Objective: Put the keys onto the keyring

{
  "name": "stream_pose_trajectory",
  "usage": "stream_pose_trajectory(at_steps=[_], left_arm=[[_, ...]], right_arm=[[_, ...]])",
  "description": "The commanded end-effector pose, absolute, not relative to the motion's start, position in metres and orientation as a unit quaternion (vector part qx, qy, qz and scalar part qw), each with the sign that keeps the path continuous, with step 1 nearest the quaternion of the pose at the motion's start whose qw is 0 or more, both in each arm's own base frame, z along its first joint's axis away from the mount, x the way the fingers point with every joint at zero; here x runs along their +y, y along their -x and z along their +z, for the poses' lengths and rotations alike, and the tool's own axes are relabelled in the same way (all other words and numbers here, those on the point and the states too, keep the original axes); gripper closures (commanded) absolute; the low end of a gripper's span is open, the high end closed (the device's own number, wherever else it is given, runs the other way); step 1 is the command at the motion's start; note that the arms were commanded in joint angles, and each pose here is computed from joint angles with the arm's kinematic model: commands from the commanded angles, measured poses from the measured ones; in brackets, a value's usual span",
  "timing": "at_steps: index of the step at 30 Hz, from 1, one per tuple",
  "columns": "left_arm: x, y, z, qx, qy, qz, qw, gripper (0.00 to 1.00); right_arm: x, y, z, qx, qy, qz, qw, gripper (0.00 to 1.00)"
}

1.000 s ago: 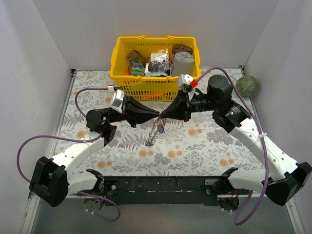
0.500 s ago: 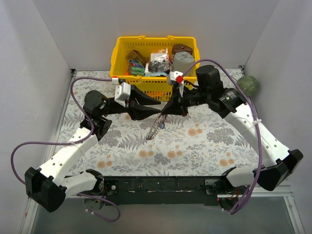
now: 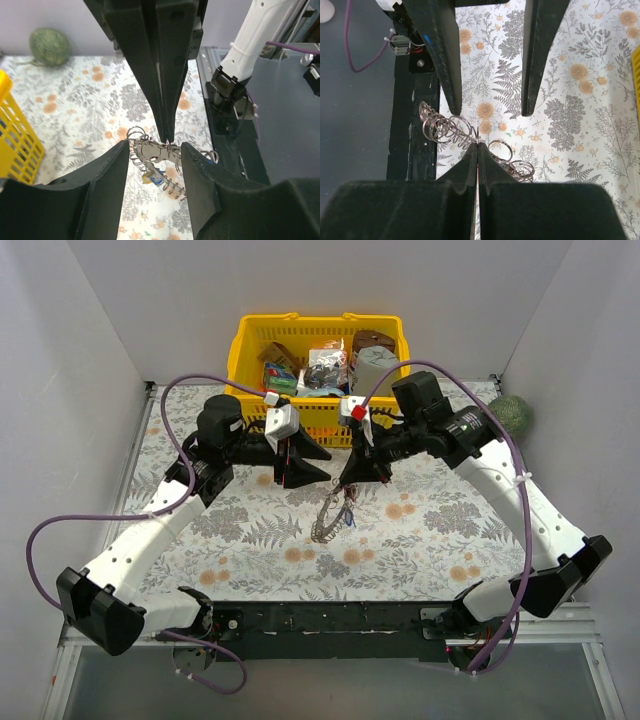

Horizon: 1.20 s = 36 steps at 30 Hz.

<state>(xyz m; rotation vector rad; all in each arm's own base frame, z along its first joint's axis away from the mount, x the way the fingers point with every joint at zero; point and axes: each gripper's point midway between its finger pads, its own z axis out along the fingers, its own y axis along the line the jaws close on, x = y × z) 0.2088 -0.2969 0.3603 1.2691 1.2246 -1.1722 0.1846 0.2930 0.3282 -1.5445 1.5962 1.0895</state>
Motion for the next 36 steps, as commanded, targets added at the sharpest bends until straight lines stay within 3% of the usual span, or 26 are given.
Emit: stream_pose_trajectory(at_steps=[1,6,33,36], left_arm=[[-0.297,-0.2,0.356,0.508,-0.536,-0.495,0.458,0.55],[-0.3,-0.2,0.351,0.515,-0.535,-0.509,0.436,0.61],[-0.308,-0.197,0.326,0.546,-0.536,-0.52,0.379,0.72],[-0.308,-0.198,0.324,0.549,-0.537,-0.518,0.377,0.83]], right_arm=[[0.294,-0.178,0.34,0.583,0.605,0.431,0.33,0.99],[0.297,-0.176,0.337,0.582,0.605,0.441,0.316,0.99],[0.299,-0.189,0.332,0.596,0.596,0.423,0.332,0.99],[0.3,-0.189,0.334,0.595,0.595,0.424,0.335,0.99]])
